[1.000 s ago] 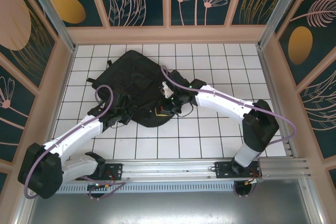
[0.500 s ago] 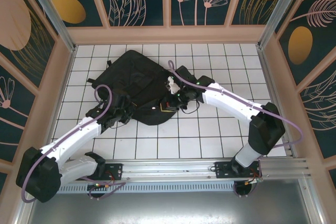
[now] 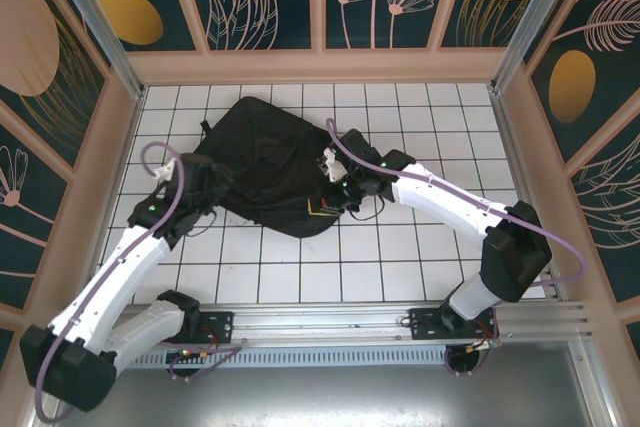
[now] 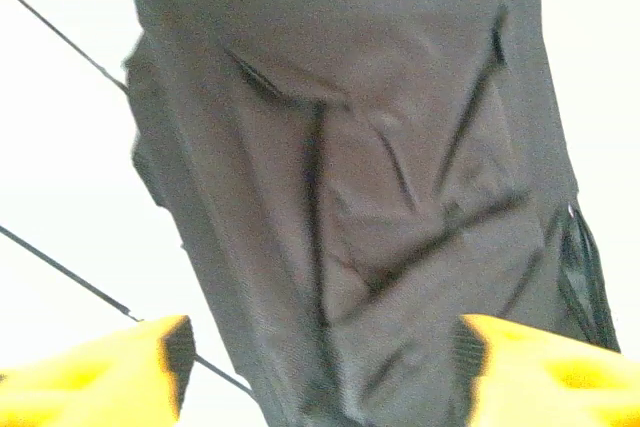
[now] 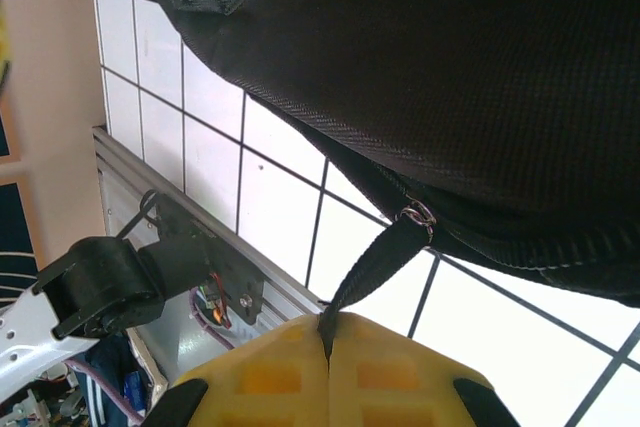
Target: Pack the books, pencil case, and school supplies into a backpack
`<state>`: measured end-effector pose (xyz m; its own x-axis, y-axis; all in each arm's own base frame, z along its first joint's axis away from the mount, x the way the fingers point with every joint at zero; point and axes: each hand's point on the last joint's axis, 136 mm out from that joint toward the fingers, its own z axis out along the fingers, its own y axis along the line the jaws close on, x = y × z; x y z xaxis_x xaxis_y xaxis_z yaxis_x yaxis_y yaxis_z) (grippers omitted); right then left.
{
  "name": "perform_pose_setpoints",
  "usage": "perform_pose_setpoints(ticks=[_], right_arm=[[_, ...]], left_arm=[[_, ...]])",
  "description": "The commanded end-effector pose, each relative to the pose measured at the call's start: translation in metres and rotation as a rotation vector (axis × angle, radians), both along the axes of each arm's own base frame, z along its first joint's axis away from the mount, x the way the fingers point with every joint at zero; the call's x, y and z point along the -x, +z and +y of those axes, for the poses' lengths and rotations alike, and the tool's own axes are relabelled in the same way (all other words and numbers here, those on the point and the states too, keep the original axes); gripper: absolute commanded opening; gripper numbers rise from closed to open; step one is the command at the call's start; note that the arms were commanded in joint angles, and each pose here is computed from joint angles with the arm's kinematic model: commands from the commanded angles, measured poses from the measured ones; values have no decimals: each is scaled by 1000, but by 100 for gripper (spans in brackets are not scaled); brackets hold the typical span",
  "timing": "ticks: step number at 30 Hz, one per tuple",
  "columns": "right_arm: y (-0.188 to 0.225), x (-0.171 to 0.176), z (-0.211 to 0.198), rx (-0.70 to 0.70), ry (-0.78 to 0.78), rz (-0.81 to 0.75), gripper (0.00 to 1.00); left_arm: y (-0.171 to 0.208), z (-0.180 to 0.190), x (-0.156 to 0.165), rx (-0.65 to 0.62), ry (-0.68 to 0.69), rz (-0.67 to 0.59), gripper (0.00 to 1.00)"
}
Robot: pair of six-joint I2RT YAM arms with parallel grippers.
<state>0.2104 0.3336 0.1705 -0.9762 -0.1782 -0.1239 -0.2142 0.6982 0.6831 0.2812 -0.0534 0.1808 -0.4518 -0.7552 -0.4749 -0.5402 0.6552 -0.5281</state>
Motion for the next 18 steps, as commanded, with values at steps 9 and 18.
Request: perform_pose_setpoints(ticks=[9, 18], right_arm=[[6, 7, 10, -63, 35, -46, 0], [2, 4, 71, -169, 81, -9, 0]], left_arm=[[-103, 43, -9, 3, 173, 239, 0], [-126, -11, -130, 99, -27, 303, 6]])
